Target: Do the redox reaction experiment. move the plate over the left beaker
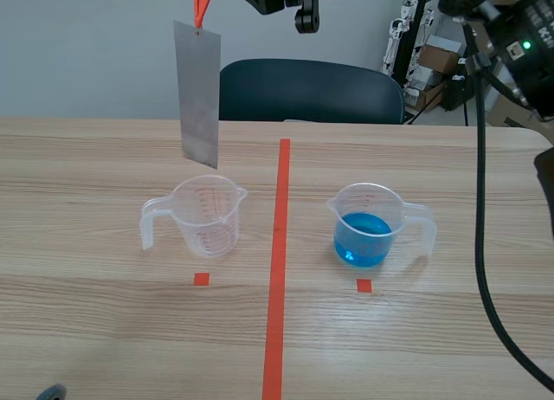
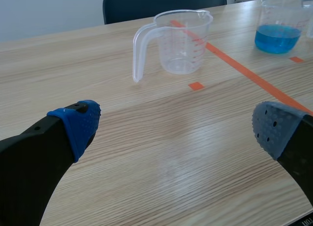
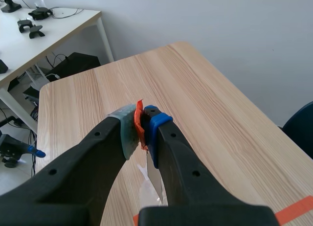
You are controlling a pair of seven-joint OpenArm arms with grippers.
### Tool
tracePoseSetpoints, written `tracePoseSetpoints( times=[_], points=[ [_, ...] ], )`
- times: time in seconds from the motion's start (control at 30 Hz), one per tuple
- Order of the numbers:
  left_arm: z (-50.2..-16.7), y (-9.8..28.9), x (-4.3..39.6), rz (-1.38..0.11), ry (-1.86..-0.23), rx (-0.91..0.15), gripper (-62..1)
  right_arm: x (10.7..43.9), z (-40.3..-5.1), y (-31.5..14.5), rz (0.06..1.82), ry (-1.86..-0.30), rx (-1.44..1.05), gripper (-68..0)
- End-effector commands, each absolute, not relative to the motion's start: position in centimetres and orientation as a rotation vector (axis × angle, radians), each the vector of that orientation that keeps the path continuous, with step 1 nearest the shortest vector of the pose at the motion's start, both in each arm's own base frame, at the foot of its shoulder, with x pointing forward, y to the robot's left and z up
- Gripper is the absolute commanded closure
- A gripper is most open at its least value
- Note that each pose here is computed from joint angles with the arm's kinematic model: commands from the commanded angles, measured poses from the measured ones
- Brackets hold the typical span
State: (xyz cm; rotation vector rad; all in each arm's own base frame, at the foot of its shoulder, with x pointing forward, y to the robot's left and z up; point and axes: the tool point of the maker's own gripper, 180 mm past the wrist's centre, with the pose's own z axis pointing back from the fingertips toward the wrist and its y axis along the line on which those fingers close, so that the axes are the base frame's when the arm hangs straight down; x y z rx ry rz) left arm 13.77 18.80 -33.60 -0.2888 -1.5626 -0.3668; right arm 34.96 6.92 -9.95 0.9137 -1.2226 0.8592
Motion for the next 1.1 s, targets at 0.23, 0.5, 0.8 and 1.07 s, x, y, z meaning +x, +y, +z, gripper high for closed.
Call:
tracePoseSetpoints(
  times=[0.23, 0.5, 0.8, 1.07],
  points=[
    [-32.6, 19.5, 14.3, -0.321, -1.626, -0.221, -62.3, 36.7, -10.4, 8.4, 0.809, -1.187, 0.935, -1.1],
    [-32.2, 18.2, 14.5, -0.274, -1.662, -0.227, -62.3, 38.2, -10.1, 9.0, 0.775, -1.169, 0.945, -1.1],
    [-31.9, 17.1, 15.3, -0.289, -1.679, -0.231, -62.3, 38.1, -10.2, 9.3, 0.780, -1.158, 0.949, -1.1],
    [-32.4, 16.0, 15.0, -0.365, -1.653, -0.252, -62.3, 38.0, -11.0, 9.2, 0.785, -1.110, 0.931, -1.1]
  ],
)
